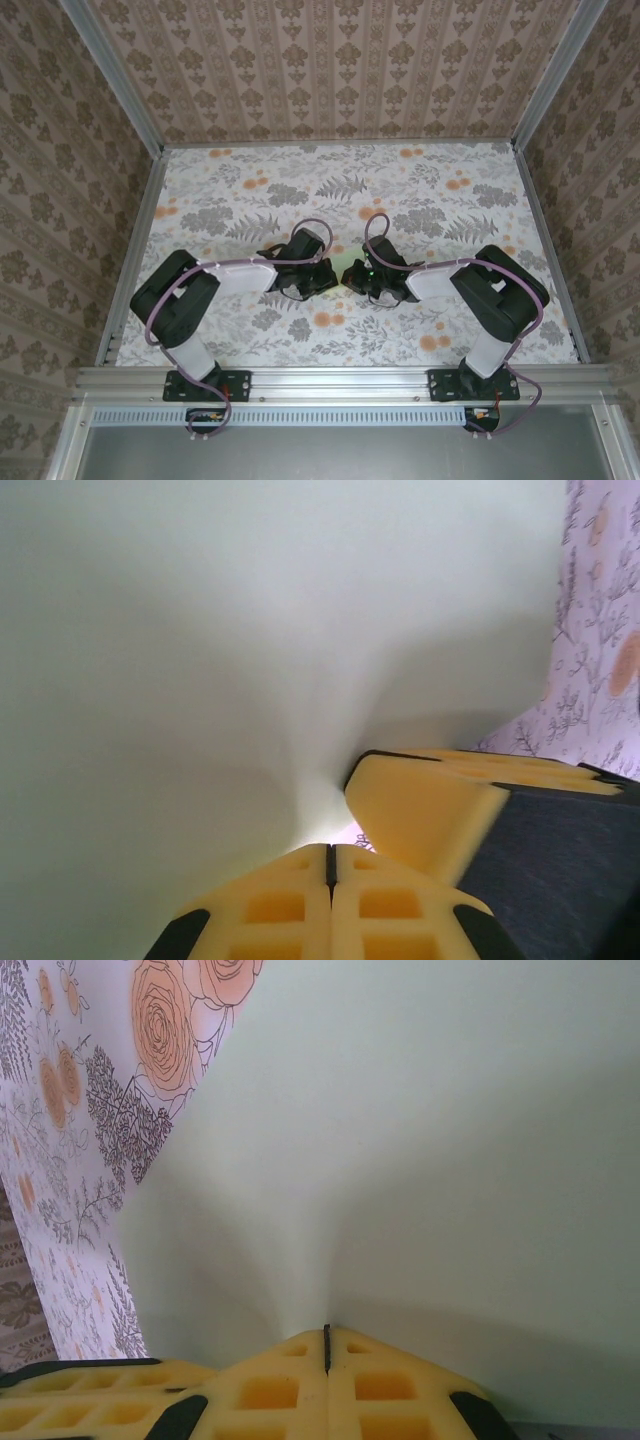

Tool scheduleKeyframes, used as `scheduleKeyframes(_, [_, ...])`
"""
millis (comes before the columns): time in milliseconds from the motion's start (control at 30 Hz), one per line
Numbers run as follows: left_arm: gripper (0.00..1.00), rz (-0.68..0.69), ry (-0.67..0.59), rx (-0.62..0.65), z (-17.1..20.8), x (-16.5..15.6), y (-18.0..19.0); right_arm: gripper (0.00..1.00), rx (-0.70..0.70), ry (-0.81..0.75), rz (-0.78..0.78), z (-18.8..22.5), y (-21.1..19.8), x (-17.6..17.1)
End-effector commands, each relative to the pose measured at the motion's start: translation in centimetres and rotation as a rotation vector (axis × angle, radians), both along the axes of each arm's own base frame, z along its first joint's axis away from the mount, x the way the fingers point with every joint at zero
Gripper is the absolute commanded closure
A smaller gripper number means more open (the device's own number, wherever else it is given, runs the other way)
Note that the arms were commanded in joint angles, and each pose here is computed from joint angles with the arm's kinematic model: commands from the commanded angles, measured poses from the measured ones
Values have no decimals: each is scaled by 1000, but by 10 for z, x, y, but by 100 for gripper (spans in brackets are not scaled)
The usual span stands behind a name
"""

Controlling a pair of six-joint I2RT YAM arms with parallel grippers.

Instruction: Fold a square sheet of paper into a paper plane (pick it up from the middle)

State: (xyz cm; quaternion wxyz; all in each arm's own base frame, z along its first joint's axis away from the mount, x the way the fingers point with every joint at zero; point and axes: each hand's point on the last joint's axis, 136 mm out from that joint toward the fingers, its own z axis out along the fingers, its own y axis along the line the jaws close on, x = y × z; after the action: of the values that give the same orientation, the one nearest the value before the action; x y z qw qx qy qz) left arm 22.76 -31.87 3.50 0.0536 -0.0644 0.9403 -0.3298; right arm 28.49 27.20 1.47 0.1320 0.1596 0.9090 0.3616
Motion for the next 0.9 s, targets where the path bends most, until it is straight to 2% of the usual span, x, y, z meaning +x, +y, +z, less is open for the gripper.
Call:
scheduleKeyframes(0, [100, 1, -17, 43, -2, 4, 8, 100, -83, 79, 2, -28, -15, -18])
scheduleKeyframes(167, [100, -5, 58, 51, -18, -4, 7, 100, -81, 86, 0, -30, -15, -18])
scheduleKeyframes(500, [100, 60, 145, 150, -39, -16, 35, 100, -93, 68, 0, -35, -22, -16])
scheduleKeyframes(867, [100, 64, 180, 176, -47, -22, 45, 100, -138, 5, -120, -43, -87, 8])
